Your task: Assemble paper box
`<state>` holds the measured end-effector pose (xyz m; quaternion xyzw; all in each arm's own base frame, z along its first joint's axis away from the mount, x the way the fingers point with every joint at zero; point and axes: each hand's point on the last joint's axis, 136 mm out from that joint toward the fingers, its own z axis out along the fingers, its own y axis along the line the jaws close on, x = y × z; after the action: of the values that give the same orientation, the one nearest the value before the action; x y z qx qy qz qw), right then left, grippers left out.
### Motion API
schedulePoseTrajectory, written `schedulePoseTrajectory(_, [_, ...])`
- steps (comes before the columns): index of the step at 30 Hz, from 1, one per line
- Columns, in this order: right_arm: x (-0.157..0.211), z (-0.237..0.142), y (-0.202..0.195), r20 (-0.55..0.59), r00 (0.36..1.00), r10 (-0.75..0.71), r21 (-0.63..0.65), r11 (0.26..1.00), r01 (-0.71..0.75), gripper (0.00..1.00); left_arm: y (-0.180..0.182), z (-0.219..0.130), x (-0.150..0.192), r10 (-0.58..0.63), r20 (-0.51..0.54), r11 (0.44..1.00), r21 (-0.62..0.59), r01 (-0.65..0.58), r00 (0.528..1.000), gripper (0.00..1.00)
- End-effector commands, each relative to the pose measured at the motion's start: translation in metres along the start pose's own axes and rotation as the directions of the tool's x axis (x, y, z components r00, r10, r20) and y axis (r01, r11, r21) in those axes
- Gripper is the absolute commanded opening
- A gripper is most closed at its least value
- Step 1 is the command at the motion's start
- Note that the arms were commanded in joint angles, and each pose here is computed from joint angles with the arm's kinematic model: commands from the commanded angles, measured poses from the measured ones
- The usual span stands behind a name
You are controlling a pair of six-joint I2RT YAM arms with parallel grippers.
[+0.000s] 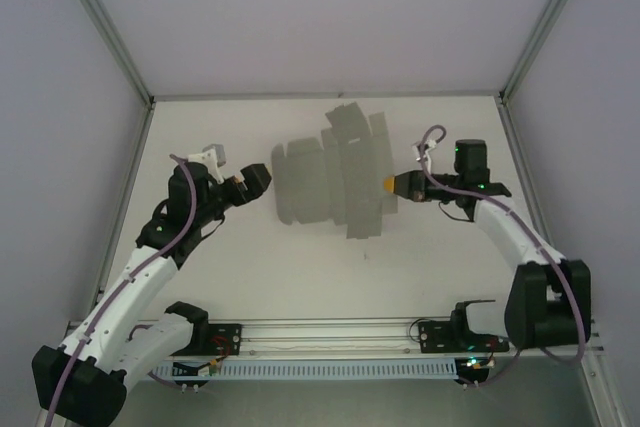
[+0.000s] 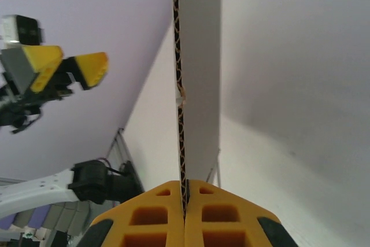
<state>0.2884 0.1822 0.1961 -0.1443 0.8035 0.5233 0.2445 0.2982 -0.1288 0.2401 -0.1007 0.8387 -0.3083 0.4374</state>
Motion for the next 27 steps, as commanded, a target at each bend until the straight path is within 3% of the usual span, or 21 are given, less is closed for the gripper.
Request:
schedulePoseTrajectory(1, [0.011,0.017,-0.025,-0.088,0.991,-0.103,0.129,0.985,0.114,0.00,0.022,-0.007,0.011,0.041,-0.051,0.993,-0.112,-0.046,0.998,1.00])
schedulePoseTrajectory(3, [0.017,0.029,-0.045,-0.161,0.971,-0.174,0.263,0.941,0.212,0.01,0.012,-0.002,0.017,0.044,-0.085,0.998,-0.049,-0.049,0.995,1.00])
schedulePoseTrajectory(6, [0.020,0.044,-0.078,-0.333,0.899,-0.285,0.471,0.775,0.421,0.02,-0.001,0.011,0.023,0.031,-0.123,0.999,0.041,-0.026,0.992,1.00])
schedulePoseTrajectory(9, [0.008,0.053,-0.093,-0.426,0.824,-0.374,0.558,0.608,0.565,0.00,-0.009,0.026,0.026,0.016,-0.160,0.996,0.088,-0.002,0.987,1.00])
schedulePoseTrajectory(11, [-0.001,0.057,-0.097,-0.464,0.777,-0.424,0.591,0.505,0.629,0.00,-0.012,0.035,0.026,0.008,-0.179,0.995,0.099,0.010,0.984,1.00])
schedulePoseTrajectory(16, [-0.014,0.075,-0.100,-0.618,0.569,-0.543,0.558,0.206,0.804,0.00,-0.029,0.055,0.018,-0.004,-0.219,0.987,0.155,0.039,0.976,1.00])
schedulePoseTrajectory(19, [-0.021,0.086,-0.099,-0.657,0.484,-0.578,0.548,0.076,0.833,0.00,-0.039,0.067,0.008,-0.025,-0.221,0.982,0.176,0.065,0.975,1.00])
schedulePoseTrajectory(21, [-0.023,0.091,-0.095,-0.642,0.475,-0.601,0.557,0.060,0.828,0.00,-0.049,0.076,0.001,-0.055,-0.223,0.973,0.208,0.103,0.973,1.00])
schedulePoseTrajectory(27, [-0.016,0.097,-0.080,-0.587,0.508,-0.631,0.549,0.152,0.822,0.00,-0.070,0.120,-0.001,-0.117,-0.303,0.934,0.291,0.209,0.946,1.00])
